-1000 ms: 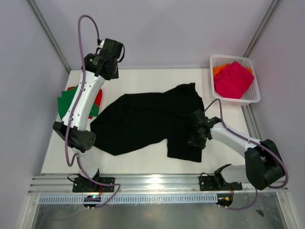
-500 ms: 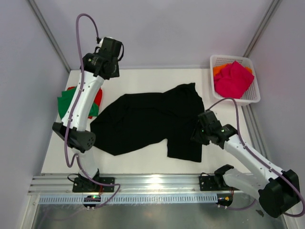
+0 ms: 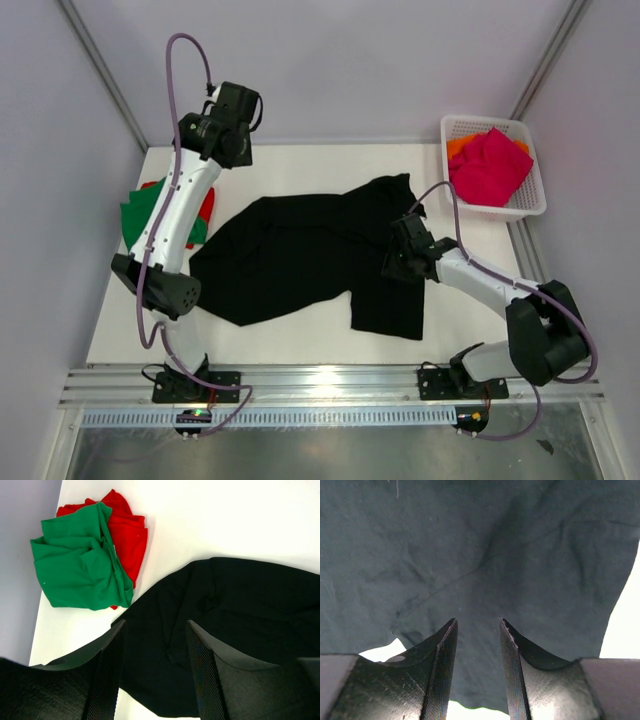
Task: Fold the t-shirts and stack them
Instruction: Flatten out the tshirt
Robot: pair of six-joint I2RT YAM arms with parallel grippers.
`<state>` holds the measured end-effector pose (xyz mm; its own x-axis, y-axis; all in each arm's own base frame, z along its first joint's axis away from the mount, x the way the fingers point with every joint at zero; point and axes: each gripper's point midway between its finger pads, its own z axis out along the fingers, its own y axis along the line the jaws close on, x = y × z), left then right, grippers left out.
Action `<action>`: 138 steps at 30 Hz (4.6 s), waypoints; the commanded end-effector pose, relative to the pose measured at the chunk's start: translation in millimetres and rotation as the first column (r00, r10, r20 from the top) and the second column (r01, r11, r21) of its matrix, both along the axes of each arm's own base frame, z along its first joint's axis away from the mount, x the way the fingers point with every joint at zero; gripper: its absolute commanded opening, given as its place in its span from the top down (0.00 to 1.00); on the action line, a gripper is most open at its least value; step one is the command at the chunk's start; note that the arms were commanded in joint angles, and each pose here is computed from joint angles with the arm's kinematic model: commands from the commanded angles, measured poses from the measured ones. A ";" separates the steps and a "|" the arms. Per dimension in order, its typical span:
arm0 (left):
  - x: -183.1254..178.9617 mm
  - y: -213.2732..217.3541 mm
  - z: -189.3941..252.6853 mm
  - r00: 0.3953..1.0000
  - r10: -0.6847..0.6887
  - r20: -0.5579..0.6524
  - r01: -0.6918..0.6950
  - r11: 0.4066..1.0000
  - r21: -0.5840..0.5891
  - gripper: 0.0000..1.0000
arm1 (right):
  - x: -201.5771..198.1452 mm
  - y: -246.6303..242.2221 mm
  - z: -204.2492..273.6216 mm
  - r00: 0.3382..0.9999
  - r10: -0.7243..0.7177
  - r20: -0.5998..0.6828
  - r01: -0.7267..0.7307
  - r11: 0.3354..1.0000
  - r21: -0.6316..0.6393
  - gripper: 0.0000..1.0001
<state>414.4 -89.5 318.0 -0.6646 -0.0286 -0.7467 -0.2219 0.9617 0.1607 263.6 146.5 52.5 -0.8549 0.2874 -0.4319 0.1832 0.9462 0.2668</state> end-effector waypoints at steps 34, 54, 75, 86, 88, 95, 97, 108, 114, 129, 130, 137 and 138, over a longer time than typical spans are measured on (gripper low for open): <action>-12.0 15.7 37.0 0.995 0.031 0.095 -0.033 0.999 0.016 0.46 | -35.5 -7.9 -64.5 0.965 0.022 -0.260 -0.046 0.995 -0.086 0.57; -20.0 14.5 64.1 0.987 0.002 0.162 0.002 1.000 -0.025 0.45 | -153.9 -4.3 -109.9 0.866 -0.006 -0.500 -0.023 0.998 -0.052 0.57; -25.3 10.5 70.4 0.984 -0.021 0.176 0.031 0.998 -0.053 0.44 | -245.2 -18.4 -117.5 0.771 -0.180 -0.611 0.048 0.973 -0.227 0.57; -31.3 11.9 77.4 0.980 -0.031 0.198 0.044 0.997 -0.061 0.43 | -190.7 11.9 -61.5 0.905 -0.179 -0.386 0.072 0.959 -0.274 0.57; -31.4 12.2 76.9 0.980 -0.030 0.196 0.043 0.997 -0.059 0.43 | -172.5 16.3 -44.6 0.943 -0.156 -0.293 0.071 0.957 -0.281 0.57; -32.3 18.8 76.4 0.981 -0.006 0.196 0.014 0.999 -0.038 0.43 | -138.5 21.4 5.9 0.981 -0.104 -0.165 0.034 0.924 -0.380 0.57; -32.9 20.8 78.1 0.980 0.000 0.201 0.006 1.000 -0.029 0.43 | -136.8 23.9 4.1 0.981 -0.082 -0.177 0.003 0.914 -0.407 0.57; -34.4 19.9 73.2 0.981 0.008 0.194 0.001 0.999 -0.047 0.43 | -68.0 84.0 61.6 0.978 0.148 0.146 -0.108 0.962 -0.249 0.57; -35.2 20.4 72.9 0.981 0.015 0.194 -0.005 0.999 -0.050 0.43 | -57.1 99.6 39.0 0.967 0.224 0.119 -0.182 0.940 -0.289 0.57; -43.0 28.4 64.4 0.984 0.029 0.173 -0.027 0.999 -0.018 0.43 | 20.2 43.6 28.4 0.989 -0.064 0.136 0.094 0.970 -0.226 0.57; -43.6 28.3 63.2 0.985 0.029 0.169 -0.026 0.999 -0.018 0.43 | 25.6 39.2 33.0 0.986 -0.071 0.152 0.103 0.971 -0.216 0.57; -45.0 32.3 63.0 0.985 0.039 0.168 -0.039 0.999 0.000 0.43 | 28.1 -9.7 23.1 0.966 -0.230 0.118 0.244 0.962 -0.124 0.57; -45.8 33.4 63.8 0.984 0.042 0.170 -0.043 0.999 0.002 0.43 | 28.2 -16.0 22.6 0.961 -0.250 0.115 0.263 0.958 -0.113 0.57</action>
<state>375.0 -63.0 361.8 -0.5866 -0.0288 -0.8094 -0.2553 0.9550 0.1510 291.5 139.3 77.9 -0.7319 0.3804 -0.5654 0.3737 0.9179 0.1337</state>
